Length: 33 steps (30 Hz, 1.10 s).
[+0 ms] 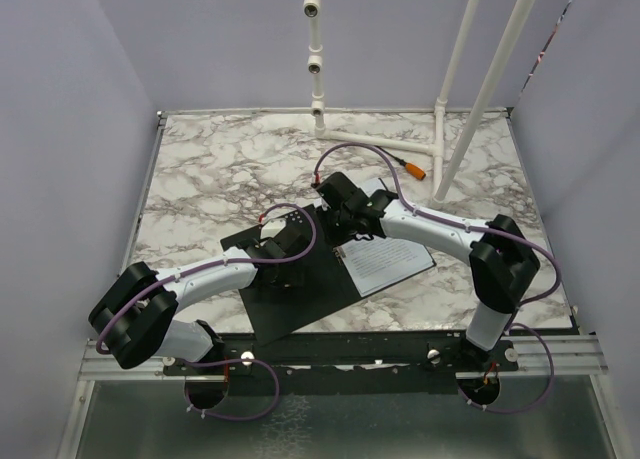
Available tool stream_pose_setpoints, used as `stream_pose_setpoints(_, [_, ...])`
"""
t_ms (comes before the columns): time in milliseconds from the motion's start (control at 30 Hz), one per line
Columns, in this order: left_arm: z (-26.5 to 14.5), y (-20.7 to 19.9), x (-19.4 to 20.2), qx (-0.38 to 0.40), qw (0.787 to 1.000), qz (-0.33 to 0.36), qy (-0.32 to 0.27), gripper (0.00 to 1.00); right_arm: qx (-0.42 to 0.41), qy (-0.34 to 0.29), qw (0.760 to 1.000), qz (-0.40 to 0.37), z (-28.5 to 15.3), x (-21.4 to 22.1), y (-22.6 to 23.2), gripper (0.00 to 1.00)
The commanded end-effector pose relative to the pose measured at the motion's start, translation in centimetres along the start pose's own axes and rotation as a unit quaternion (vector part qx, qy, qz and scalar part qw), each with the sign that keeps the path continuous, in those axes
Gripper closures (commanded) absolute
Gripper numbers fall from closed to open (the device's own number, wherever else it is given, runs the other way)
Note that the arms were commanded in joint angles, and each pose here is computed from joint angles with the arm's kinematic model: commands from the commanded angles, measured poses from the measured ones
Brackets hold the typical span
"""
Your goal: Put the files into the folder
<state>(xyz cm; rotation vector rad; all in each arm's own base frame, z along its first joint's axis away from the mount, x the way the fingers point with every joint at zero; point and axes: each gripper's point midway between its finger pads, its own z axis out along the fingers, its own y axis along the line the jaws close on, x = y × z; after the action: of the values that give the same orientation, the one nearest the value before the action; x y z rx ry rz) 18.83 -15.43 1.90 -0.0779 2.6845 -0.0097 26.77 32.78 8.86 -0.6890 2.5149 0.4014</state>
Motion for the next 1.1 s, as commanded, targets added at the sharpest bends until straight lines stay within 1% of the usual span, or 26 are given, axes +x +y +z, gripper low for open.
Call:
stream_pose_setpoints(0, [0.2, 0.7, 0.3, -0.014, 1.0, 0.0, -0.004, 0.01, 0.019, 0.016, 1.0, -0.011, 0.2, 0.6, -0.2, 0.78])
stream_pose_setpoints(133, [0.2, 0.7, 0.3, -0.014, 1.0, 0.0, -0.003, 0.01, 0.025, 0.021, 0.999, -0.015, 0.4, 0.9, -0.3, 0.79])
stream_pose_setpoints(267, [0.2, 0.8, 0.3, -0.015, 1.0, 0.0, -0.003, 0.01, 0.031, 0.026, 0.999, -0.02, 0.5, 1.3, -0.3, 0.82])
stream_pose_setpoints(400, [0.2, 0.7, 0.3, -0.016, 1.0, -0.001, -0.002, 0.01, 0.04, 0.031, 0.998, -0.026, 0.4, 1.6, -0.6, 0.87])
stream_pose_setpoints(633, [0.2, 0.7, 0.3, -0.017, 1.0, -0.005, -0.004, 0.01, 0.051, 0.045, 0.997, -0.036, 0.6, 2.7, -1.1, 0.99])
stream_pose_setpoints(1067, [0.0, 0.7, 0.0, -0.013, 1.0, -0.023, -0.012, 0.01, 0.09, 0.081, 0.992, -0.042, 1.1, 6.5, -3.1, 1.0])
